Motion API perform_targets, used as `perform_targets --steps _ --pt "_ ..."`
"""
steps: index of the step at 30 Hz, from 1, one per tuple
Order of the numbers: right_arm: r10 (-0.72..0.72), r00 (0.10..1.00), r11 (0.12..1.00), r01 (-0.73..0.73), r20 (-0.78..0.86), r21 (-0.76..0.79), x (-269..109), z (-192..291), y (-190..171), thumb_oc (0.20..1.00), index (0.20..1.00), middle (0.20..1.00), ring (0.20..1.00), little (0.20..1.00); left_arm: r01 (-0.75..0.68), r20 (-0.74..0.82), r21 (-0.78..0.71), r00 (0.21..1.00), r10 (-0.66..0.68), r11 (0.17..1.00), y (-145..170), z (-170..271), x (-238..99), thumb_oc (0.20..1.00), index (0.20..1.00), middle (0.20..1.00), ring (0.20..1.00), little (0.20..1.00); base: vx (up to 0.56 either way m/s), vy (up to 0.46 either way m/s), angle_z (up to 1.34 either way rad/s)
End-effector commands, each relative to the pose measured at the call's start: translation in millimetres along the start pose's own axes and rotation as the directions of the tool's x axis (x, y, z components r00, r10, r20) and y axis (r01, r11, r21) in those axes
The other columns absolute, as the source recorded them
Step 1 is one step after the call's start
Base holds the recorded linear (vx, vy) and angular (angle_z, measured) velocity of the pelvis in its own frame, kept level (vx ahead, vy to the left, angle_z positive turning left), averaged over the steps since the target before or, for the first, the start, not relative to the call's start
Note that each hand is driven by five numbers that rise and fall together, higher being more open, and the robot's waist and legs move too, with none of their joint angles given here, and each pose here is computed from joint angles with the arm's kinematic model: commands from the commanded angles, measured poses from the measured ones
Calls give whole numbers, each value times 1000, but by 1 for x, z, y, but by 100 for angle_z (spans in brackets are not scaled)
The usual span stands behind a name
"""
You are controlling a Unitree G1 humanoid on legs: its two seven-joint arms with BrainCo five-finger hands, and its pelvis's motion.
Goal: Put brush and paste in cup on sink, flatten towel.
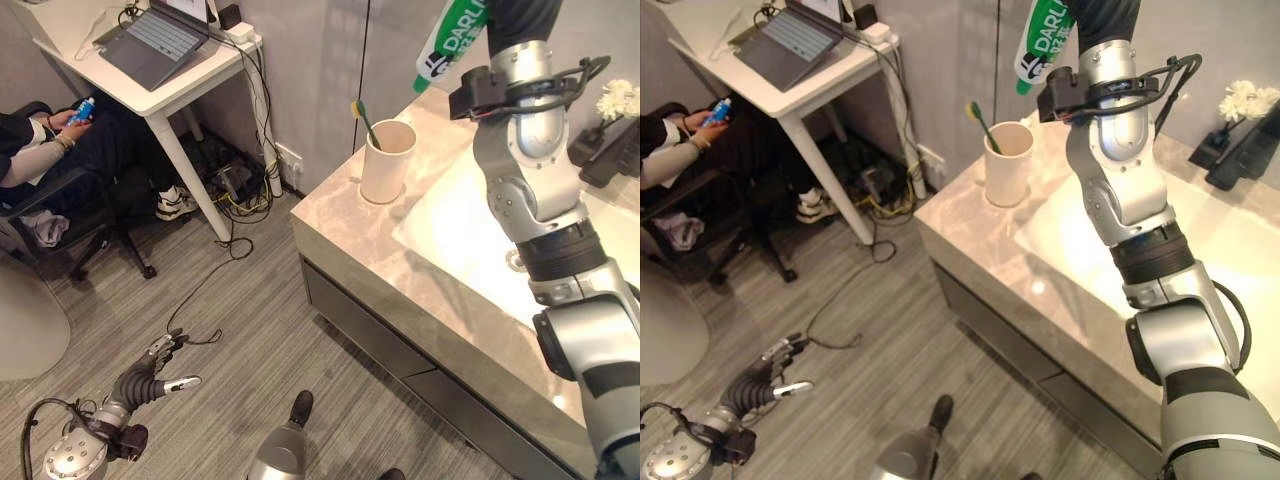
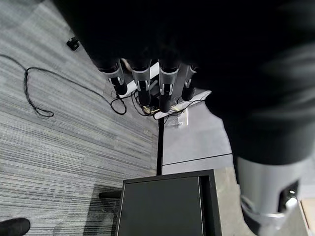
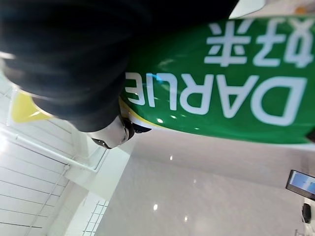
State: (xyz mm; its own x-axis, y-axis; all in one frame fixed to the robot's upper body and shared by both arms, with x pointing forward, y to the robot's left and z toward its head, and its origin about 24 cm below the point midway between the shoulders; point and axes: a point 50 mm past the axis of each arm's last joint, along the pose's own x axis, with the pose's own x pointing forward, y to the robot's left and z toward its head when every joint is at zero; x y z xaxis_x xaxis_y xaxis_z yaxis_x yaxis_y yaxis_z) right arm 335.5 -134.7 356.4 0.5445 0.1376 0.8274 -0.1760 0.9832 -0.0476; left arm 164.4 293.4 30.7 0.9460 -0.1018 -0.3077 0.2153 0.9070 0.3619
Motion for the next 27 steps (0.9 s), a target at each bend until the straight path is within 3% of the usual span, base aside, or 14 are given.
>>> perform_targets --steps 1,27 --pt "12 983 1000 -14 184 13 27 41 13 200 200 200 200 200 25 98 128 995 -38 991 8 23 8 1000 1000 1000 1000 1000 32 16 -2" --pt "-26 996 998 22 86 54 34 15 28 200 200 200 200 200 54 83 123 995 -64 991 3 19 12 1000 1000 1000 1000 1000 11 4 -2"
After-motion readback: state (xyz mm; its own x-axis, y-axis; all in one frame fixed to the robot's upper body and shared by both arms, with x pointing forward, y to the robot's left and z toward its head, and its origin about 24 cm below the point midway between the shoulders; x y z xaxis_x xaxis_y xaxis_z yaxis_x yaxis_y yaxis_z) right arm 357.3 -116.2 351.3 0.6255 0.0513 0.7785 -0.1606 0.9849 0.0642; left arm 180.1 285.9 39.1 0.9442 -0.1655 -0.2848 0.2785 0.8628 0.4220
